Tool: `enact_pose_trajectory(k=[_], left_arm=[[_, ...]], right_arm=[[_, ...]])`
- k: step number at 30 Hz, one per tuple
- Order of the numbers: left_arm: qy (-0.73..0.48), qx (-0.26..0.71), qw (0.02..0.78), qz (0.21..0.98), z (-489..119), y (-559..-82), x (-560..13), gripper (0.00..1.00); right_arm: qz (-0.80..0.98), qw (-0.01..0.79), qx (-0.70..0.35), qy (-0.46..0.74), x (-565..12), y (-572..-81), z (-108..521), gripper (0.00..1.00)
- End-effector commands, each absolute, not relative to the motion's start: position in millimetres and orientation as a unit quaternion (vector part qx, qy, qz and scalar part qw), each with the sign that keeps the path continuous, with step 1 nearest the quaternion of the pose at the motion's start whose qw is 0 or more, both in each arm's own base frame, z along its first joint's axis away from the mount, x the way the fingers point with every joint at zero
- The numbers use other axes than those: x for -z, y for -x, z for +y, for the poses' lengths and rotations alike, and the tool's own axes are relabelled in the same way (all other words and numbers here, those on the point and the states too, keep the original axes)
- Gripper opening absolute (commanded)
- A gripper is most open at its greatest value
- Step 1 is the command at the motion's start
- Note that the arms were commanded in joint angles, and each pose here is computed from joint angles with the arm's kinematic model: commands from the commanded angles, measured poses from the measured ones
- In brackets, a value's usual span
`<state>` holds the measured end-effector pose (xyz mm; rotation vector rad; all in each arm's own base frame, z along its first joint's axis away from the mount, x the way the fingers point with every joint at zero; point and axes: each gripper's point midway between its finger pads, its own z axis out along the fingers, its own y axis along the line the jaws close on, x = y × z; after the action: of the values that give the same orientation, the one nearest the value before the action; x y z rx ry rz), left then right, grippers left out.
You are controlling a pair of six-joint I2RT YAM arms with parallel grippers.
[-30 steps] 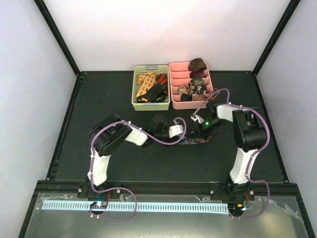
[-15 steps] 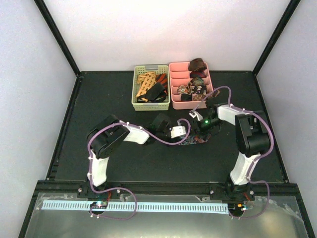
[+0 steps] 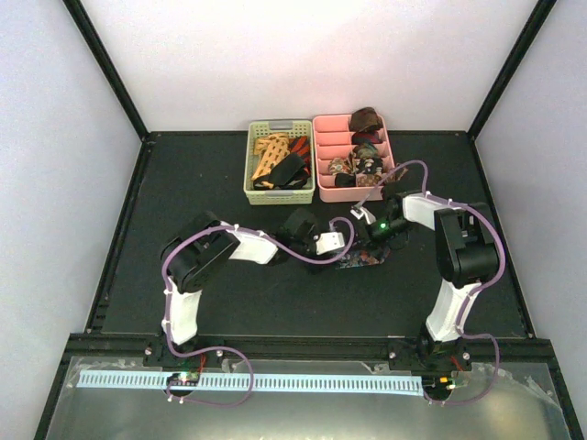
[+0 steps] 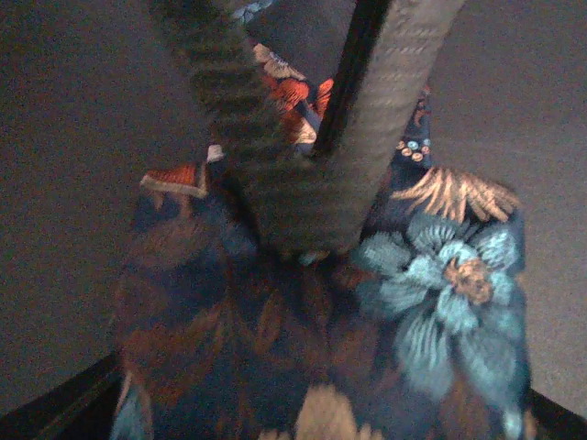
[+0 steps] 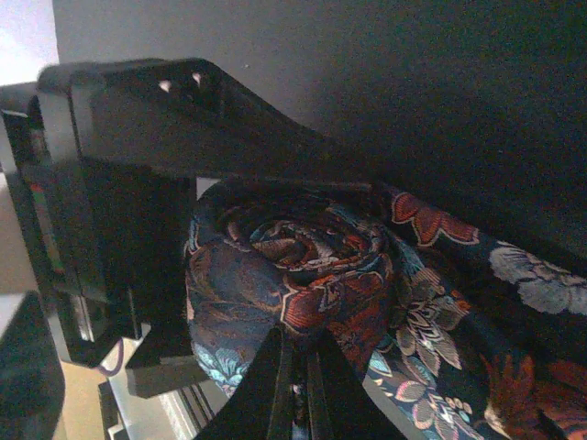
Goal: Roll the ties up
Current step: Roll the tie at the center of the board.
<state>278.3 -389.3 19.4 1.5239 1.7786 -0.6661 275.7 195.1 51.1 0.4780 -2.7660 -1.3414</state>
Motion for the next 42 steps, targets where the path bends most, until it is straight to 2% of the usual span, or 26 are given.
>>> enact_pose_trajectory(k=[1,4,6,13,19,22,24,25,28,29,34,36,40,42], left_arm=[[-0.575,0.270,0.309,0.708,-376.8,-268.5,-11.4,0.78],[-0.568,0.293,0.341,0.690,-382.4,-268.0,-32.1,0.88],[-0.564,0.307,0.357,0.678,-386.0,-266.4,-43.0,0.91],[-0.547,0.375,0.377,0.647,-407.6,-262.5,-59.4,0.92],[-0.537,0.395,0.396,0.631,-419.6,-269.7,-53.5,0.91],[-0.544,0.399,0.407,0.616,-423.1,-270.2,-51.1,0.86],[-0.545,0.404,0.408,0.611,-424.7,-269.5,-49.3,0.78],[-0.545,0.406,0.409,0.609,-425.5,-269.3,-49.1,0.73],[-0.539,0.399,0.404,0.622,-423.4,-271.6,-41.3,0.48],[-0.538,0.393,0.401,0.629,-420.7,-272.4,-41.0,0.45],[-0.557,0.316,0.339,0.689,-388.1,-265.5,-16.4,0.41],[-0.560,0.270,0.322,0.714,-371.4,-268.3,-3.9,0.37],[-0.567,0.227,0.287,0.738,-352.5,-266.3,14.4,0.37],[-0.570,0.223,0.273,0.742,-351.0,-264.4,20.0,0.37]], right_arm=[[-0.922,0.038,0.355,-0.152,-21.5,-265.5,171.8,0.02],[-0.928,0.035,0.338,-0.152,-18.3,-265.2,166.7,0.01],[-0.934,0.035,0.322,-0.152,-14.6,-265.9,162.2,0.02],[-0.940,0.039,0.304,-0.149,-8.8,-264.7,157.0,0.02],[-0.943,0.044,0.296,-0.147,-7.3,-265.0,154.3,0.02],[-0.943,0.044,0.296,-0.147,-6.5,-265.0,154.5,0.02],[-0.941,0.043,0.300,-0.148,-6.3,-266.0,155.7,0.02],[-0.940,0.043,0.303,-0.149,-5.9,-265.7,156.6,0.02],[-0.936,0.035,0.317,-0.152,-6.0,-270.8,162.1,0.01],[-0.932,0.034,0.325,-0.155,-6.5,-271.9,165.6,0.02],[-0.919,0.008,0.356,-0.172,-13.6,-288.1,188.0,0.02],[-0.910,0.004,0.378,-0.171,-23.6,-294.4,196.3,0.12],[-0.900,-0.002,0.397,-0.180,-43.0,-292.7,198.9,0.42],[-0.895,-0.007,0.407,-0.184,-51.9,-287.7,198.8,0.50]])
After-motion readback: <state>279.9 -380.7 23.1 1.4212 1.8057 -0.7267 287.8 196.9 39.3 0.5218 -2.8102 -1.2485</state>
